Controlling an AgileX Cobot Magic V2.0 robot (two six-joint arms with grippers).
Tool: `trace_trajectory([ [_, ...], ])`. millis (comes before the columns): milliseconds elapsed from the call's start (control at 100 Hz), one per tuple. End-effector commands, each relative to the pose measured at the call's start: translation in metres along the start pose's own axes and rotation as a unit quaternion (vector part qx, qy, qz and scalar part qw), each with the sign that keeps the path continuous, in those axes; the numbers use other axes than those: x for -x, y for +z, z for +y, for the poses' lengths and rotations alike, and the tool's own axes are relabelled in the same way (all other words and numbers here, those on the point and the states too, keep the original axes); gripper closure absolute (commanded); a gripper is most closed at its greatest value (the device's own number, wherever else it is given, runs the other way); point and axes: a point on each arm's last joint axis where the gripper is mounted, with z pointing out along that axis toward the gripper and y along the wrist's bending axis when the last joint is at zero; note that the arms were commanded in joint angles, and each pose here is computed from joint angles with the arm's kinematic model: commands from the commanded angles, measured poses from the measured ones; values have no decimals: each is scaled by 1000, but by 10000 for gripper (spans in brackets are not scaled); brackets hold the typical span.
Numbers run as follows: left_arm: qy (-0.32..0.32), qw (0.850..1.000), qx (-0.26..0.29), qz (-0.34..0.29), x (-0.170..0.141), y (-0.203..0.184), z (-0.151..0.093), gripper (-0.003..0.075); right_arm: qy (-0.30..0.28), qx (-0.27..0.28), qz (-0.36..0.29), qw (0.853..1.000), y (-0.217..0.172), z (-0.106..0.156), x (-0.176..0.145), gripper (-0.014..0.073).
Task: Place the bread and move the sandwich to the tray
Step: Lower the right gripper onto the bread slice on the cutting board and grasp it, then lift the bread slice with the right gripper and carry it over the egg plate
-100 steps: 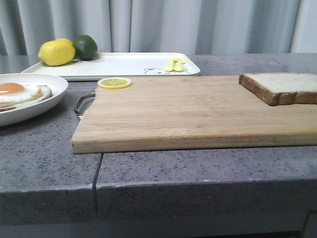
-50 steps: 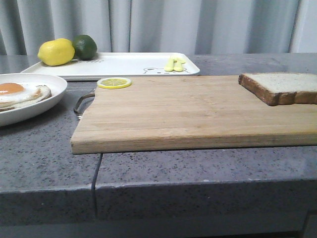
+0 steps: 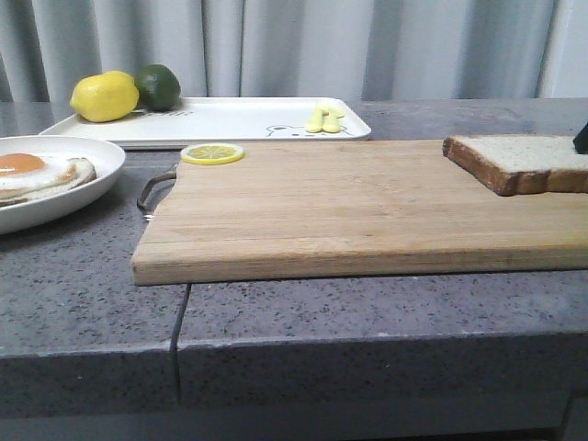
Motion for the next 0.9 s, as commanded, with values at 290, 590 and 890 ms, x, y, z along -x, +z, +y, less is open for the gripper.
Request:
trace_trajectory([
  [290,-6,999,4,-53,19,1,0,740,-13,26,-21,999,-16,12,6,653],
  [590,-6,999,4,-53,19,1,0,740,2,79,-27,997,-22,25,5,654],
  [890,-10,999,4,-53,19,1,0,740,2,233,-57,971,-32,64,7,654],
])
